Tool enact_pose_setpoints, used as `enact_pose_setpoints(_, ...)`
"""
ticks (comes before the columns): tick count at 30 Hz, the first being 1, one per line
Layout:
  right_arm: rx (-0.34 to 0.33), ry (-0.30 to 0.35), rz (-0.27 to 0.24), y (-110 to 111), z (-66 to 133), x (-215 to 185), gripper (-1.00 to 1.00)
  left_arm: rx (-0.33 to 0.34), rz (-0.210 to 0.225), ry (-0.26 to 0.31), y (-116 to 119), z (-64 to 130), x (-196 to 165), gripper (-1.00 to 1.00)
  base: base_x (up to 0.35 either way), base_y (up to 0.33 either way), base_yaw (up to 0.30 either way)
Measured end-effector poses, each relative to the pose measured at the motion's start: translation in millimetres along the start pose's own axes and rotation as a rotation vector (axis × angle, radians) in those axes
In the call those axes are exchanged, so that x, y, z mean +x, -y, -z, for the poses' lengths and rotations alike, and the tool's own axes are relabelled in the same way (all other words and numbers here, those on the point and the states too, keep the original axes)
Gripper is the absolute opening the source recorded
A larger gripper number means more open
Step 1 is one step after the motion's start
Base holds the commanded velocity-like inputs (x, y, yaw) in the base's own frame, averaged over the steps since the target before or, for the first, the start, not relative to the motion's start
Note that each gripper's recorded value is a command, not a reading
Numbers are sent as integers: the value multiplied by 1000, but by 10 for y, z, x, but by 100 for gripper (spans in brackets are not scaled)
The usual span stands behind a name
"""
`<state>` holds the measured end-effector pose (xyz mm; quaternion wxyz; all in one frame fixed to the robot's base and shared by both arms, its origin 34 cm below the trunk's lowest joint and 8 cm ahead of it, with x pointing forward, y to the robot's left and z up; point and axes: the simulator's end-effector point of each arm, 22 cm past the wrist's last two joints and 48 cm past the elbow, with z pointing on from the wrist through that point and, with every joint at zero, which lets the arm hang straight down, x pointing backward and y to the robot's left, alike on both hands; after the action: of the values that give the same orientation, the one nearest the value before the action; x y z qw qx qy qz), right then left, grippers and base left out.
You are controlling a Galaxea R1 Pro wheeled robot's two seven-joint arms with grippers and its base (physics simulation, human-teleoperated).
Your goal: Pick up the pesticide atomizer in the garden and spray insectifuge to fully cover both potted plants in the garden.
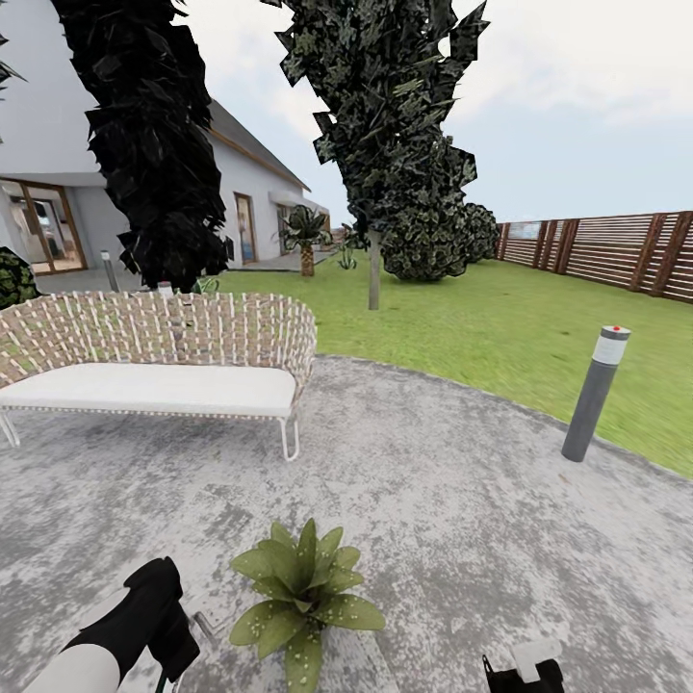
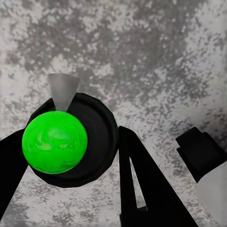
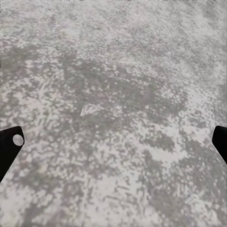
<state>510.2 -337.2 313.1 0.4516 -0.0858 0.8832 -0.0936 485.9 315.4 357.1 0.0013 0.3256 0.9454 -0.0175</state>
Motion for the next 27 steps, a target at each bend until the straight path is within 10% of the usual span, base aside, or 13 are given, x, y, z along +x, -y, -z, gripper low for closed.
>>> enact_pose_setpoints(18,3,9,-2,13,7,-43,100,-11,-5,11,-23,60,-42,-100,-83,90,-126)
enact_pose_setpoints(27,3,15,-3,8,8,-71,100,-6,-9,78,-220,471,-425,-100,-2,3,-80)
